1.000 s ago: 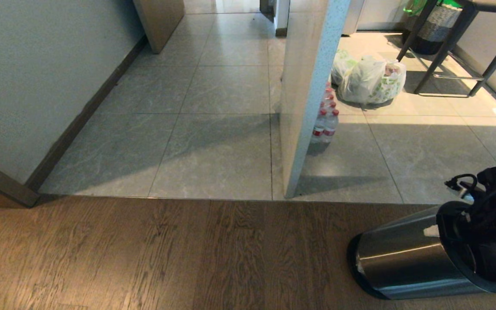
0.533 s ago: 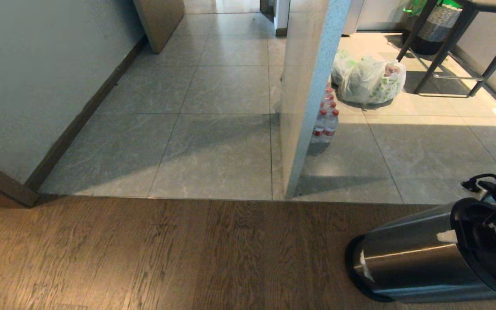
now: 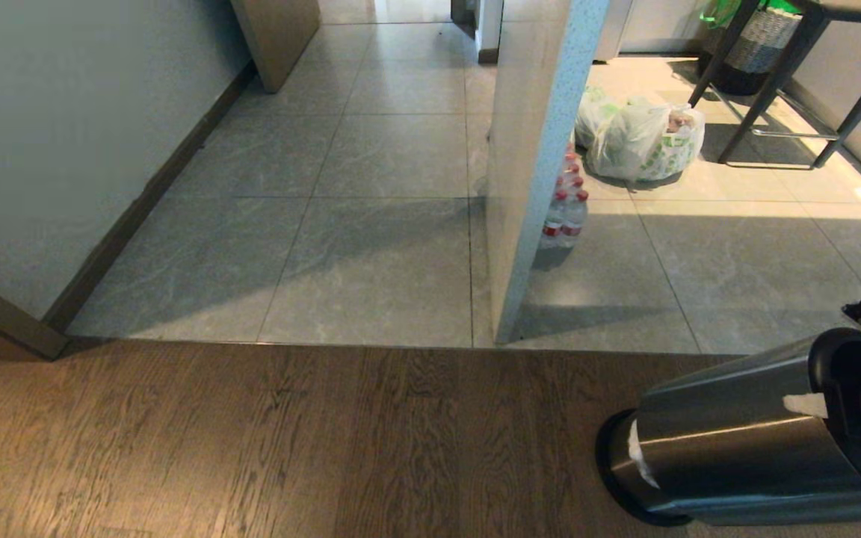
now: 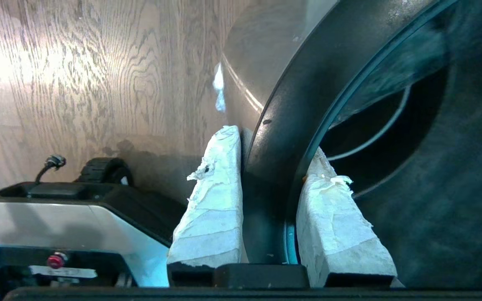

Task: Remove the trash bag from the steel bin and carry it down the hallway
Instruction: Place the outer trash can on the ground

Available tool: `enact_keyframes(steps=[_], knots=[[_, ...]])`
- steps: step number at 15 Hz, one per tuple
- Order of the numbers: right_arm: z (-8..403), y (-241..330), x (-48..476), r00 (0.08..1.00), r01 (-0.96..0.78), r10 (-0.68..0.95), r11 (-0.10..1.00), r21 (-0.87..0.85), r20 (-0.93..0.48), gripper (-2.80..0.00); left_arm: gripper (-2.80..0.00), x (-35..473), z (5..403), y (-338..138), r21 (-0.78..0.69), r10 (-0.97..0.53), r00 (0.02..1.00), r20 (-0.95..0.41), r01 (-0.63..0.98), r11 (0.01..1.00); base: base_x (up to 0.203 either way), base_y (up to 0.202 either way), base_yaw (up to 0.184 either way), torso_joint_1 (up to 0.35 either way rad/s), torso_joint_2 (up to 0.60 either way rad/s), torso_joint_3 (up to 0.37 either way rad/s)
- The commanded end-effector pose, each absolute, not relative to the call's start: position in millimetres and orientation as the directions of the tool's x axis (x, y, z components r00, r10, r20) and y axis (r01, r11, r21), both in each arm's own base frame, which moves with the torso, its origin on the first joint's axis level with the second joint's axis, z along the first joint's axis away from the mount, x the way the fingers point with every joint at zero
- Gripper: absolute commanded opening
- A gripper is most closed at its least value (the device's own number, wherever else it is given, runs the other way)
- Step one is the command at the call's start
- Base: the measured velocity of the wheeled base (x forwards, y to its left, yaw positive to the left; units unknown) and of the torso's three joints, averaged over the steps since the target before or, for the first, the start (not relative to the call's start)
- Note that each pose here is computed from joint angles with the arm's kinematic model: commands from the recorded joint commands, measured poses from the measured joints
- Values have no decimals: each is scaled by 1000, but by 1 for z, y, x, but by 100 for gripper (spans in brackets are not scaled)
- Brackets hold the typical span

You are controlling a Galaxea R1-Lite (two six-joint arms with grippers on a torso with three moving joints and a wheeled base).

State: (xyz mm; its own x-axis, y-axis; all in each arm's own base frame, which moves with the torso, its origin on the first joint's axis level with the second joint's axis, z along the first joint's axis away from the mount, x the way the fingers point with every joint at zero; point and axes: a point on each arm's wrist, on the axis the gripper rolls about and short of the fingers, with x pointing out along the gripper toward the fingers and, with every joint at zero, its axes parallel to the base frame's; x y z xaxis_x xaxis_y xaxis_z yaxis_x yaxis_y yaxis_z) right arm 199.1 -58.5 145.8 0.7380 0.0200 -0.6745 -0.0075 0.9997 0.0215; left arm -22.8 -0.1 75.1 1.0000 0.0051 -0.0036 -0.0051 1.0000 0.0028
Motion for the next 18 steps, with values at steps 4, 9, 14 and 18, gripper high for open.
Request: enact_keyframes(steps=[4, 9, 14, 18], knots=[[172, -50, 174, 809, -16, 0, 1000, -23, -587, -280, -280, -23, 75, 0, 3, 6, 1000, -5, -6, 1000, 0, 0, 0, 0, 0, 0], [200, -46, 159, 847, -7, -15, 999, -39, -532, -280, -280, -23, 74, 0, 3, 6, 1000, -6, -6, 1000, 0, 0, 0, 0, 0, 0], [228, -41, 142, 873, 3, -32, 998, -60, -486, -280, -280, -23, 74, 0, 3, 6, 1000, -6, -6, 1000, 0, 0, 0, 0, 0, 0], [232, -38, 128, 875, 32, -65, 997, -77, -481, -280, -280, -23, 74, 0, 3, 6, 1000, -6, -6, 1000, 0, 0, 0, 0, 0, 0]])
